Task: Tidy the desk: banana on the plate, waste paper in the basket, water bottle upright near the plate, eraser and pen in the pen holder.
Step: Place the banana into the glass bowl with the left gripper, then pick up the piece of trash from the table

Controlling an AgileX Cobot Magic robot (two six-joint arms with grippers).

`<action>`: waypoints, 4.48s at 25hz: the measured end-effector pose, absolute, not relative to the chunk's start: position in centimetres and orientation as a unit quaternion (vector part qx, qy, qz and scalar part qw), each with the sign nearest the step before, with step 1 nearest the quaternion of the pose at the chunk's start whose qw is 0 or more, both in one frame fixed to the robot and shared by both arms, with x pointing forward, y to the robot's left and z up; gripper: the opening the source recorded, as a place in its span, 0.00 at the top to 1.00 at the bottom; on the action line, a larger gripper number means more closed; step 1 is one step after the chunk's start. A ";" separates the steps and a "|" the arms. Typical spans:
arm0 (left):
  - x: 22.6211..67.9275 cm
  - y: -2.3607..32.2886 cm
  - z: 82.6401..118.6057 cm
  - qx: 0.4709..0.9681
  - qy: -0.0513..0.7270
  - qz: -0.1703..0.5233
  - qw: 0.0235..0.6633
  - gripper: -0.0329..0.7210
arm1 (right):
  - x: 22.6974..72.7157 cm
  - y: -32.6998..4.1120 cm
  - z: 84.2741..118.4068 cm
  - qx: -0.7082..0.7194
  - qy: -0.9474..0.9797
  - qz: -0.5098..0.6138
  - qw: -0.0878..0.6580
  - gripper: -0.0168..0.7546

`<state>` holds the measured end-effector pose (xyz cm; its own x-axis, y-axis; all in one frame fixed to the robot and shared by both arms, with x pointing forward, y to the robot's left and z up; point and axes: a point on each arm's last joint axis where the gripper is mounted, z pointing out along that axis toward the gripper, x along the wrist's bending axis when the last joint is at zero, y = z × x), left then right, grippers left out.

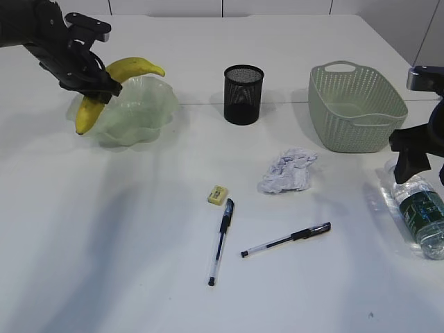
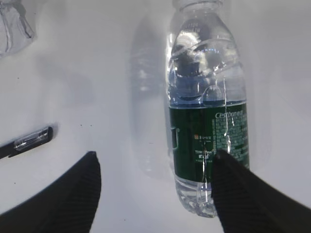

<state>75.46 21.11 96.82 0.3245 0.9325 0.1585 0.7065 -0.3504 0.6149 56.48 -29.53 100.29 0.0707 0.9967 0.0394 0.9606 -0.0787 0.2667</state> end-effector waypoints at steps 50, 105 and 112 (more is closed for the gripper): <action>75.1 20.8 98.7 0.765 0.537 0.243 0.258 0.40 | 57.4 -28.0 100.8 0.750 0.626 0.207 0.050 0.29; 73.3 21.1 100.4 0.783 0.548 0.199 0.215 0.40 | 68.2 -18.4 99.6 0.224 0.958 0.098 0.146 0.29; 73.1 21.1 100.2 0.787 0.551 0.188 0.205 0.40 | 67.9 -18.5 99.5 0.080 0.984 0.071 0.144 0.29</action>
